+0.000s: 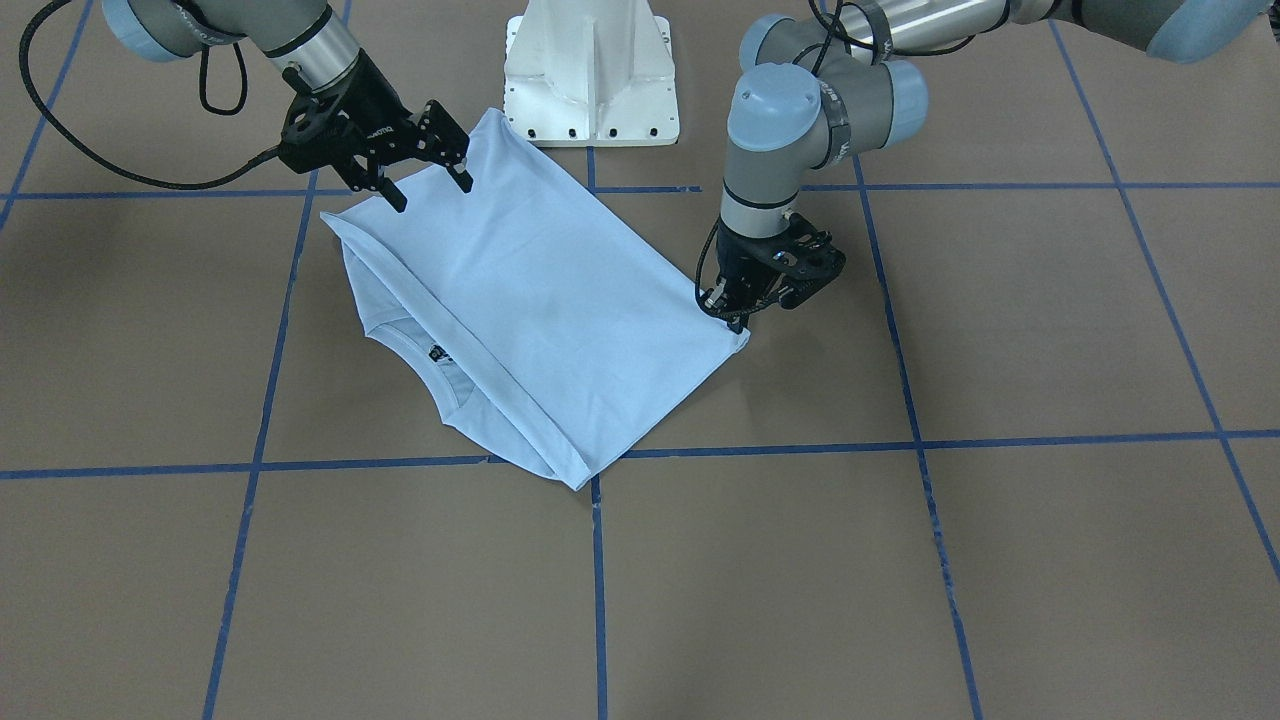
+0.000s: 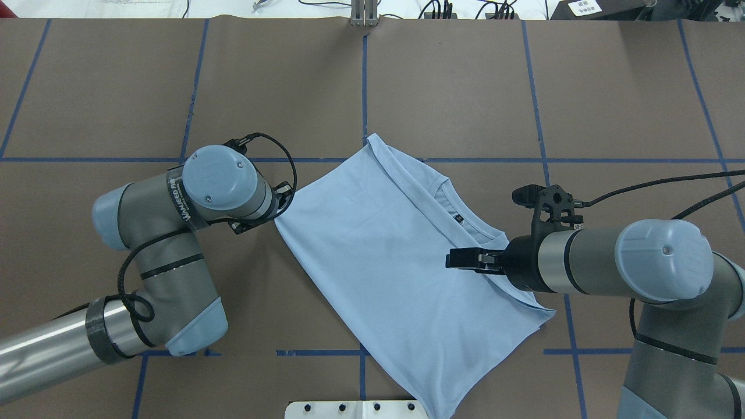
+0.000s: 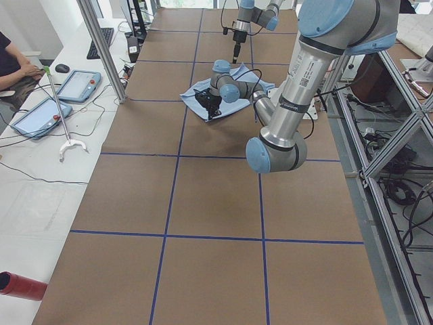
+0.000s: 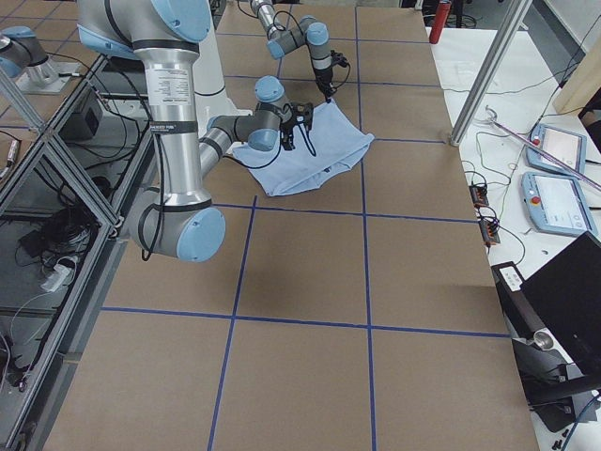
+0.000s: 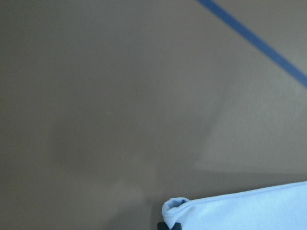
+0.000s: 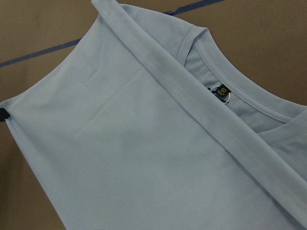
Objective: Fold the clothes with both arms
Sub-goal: 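Rotate the shirt upright with both grippers, left gripper pulling toward the far edge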
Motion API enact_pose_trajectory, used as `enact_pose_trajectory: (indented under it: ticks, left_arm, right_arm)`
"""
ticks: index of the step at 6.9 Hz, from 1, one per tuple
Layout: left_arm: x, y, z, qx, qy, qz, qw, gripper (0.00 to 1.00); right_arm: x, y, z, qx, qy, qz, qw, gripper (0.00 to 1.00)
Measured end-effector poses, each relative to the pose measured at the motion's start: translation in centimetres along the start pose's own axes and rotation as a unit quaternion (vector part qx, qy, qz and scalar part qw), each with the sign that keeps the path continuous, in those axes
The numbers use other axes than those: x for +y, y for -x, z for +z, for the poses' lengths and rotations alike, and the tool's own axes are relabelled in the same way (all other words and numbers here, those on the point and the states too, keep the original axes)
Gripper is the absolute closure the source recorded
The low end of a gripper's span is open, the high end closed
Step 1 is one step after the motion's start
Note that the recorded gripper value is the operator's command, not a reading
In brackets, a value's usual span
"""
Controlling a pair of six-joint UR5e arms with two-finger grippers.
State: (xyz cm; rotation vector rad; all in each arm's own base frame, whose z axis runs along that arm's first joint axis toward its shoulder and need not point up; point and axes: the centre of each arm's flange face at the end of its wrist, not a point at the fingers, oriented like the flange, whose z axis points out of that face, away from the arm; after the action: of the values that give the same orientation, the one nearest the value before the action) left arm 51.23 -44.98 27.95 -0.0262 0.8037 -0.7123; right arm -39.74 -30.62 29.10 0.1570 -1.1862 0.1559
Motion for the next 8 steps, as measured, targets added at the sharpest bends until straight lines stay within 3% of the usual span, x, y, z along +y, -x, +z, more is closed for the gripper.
enact_pose_trajectory:
  ticks: [2,4,6,8]
  left_arm:
    - [-5.6,-3.1,0.6,0.015,-0.037,0.02,0.999,1.0]
    - [-10.9,-6.1,1.8,0.051,-0.062,0.075,0.9939,1.0]
    - [-13.4,-10.4,3.9,0.106,-0.086,0.127,0.9824,1.0]
    - [-14.8,-13.3,6.8,0.129,-0.121,0.157,0.9717,1.0]
  right_arm:
    - [-0.1,-0.3,0.4,0.004,-0.006,0.001,1.0,0.0]
    - [-0.3,-0.5,0.8,0.009,-0.015,0.001,0.9999,0.0]
    - [-0.5,-0.9,1.3,0.016,-0.023,0.002,0.9996,0.0]
    - [-0.5,-1.1,1.6,0.019,-0.024,0.002,0.9995,0.0]
